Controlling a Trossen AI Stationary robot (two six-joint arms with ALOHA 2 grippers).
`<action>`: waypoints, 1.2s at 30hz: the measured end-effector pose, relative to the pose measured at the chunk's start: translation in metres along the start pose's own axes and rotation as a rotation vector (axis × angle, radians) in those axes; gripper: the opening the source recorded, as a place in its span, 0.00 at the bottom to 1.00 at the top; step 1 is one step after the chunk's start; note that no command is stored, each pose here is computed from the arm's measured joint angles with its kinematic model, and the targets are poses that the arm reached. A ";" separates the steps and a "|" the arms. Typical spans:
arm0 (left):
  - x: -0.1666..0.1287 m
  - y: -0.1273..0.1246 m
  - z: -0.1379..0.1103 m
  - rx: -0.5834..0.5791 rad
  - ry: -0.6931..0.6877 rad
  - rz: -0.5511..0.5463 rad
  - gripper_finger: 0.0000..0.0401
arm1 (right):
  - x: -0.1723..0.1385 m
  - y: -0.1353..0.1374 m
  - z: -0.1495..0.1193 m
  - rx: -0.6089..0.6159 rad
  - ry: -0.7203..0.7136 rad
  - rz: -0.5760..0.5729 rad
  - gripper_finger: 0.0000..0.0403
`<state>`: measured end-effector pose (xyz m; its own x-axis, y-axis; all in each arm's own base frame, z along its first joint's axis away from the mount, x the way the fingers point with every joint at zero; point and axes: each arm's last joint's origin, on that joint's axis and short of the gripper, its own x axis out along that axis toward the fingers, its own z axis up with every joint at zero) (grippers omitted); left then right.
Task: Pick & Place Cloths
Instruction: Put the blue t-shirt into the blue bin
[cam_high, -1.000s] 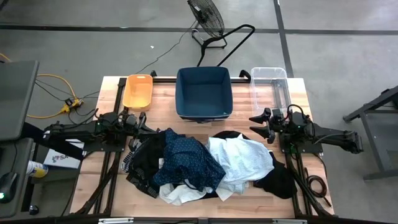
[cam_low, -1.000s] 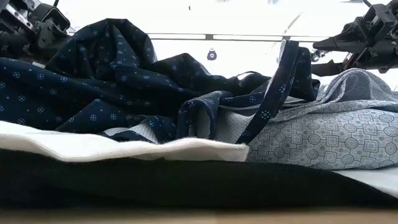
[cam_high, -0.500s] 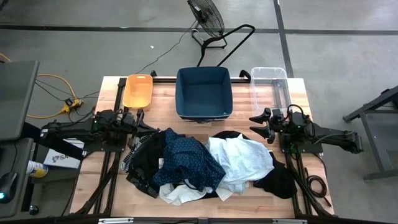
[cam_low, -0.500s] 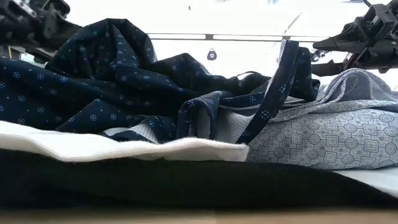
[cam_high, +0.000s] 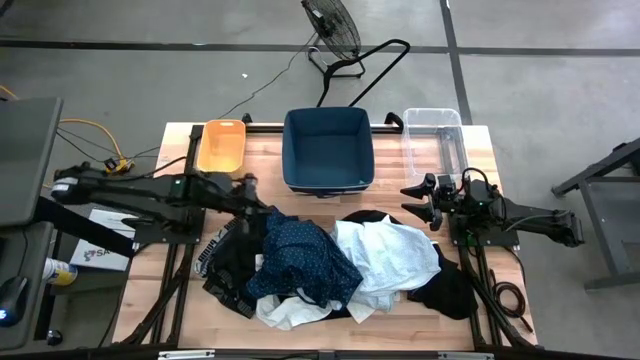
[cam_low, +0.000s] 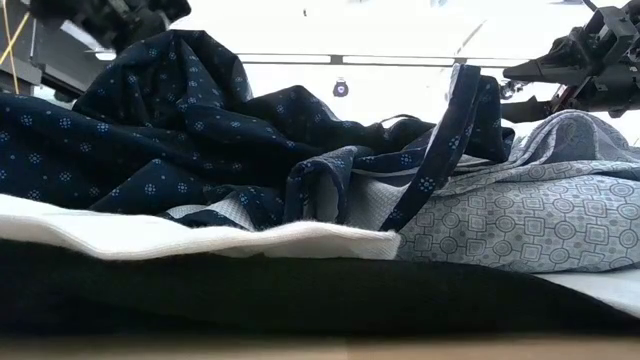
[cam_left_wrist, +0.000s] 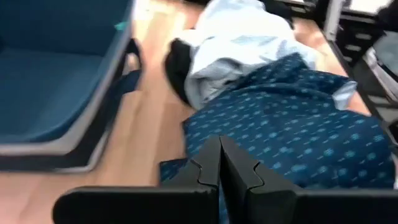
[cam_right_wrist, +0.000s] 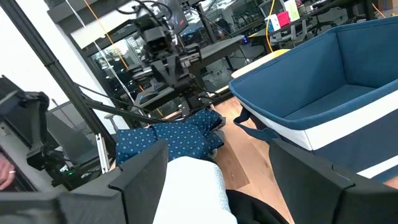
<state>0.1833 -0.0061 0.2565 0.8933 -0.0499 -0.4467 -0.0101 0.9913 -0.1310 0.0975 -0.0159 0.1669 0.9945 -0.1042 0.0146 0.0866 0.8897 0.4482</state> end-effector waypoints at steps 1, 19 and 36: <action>0.004 -0.004 0.003 0.008 0.013 -0.015 0.00 | 0.000 0.000 0.000 0.000 0.000 0.000 0.68; 0.011 -0.064 0.012 0.423 0.128 -0.099 0.44 | 0.000 0.000 0.000 0.000 -0.001 0.000 0.68; 0.033 -0.080 -0.003 0.515 0.214 -0.216 0.71 | 0.000 0.000 0.000 0.000 0.000 0.000 0.68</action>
<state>0.2121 -0.0876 0.2494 0.7397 -0.2272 -0.6334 0.4289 0.8845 0.1836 0.0975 -0.0159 0.1670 0.9945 -0.1039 0.0149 0.0863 0.8898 0.4482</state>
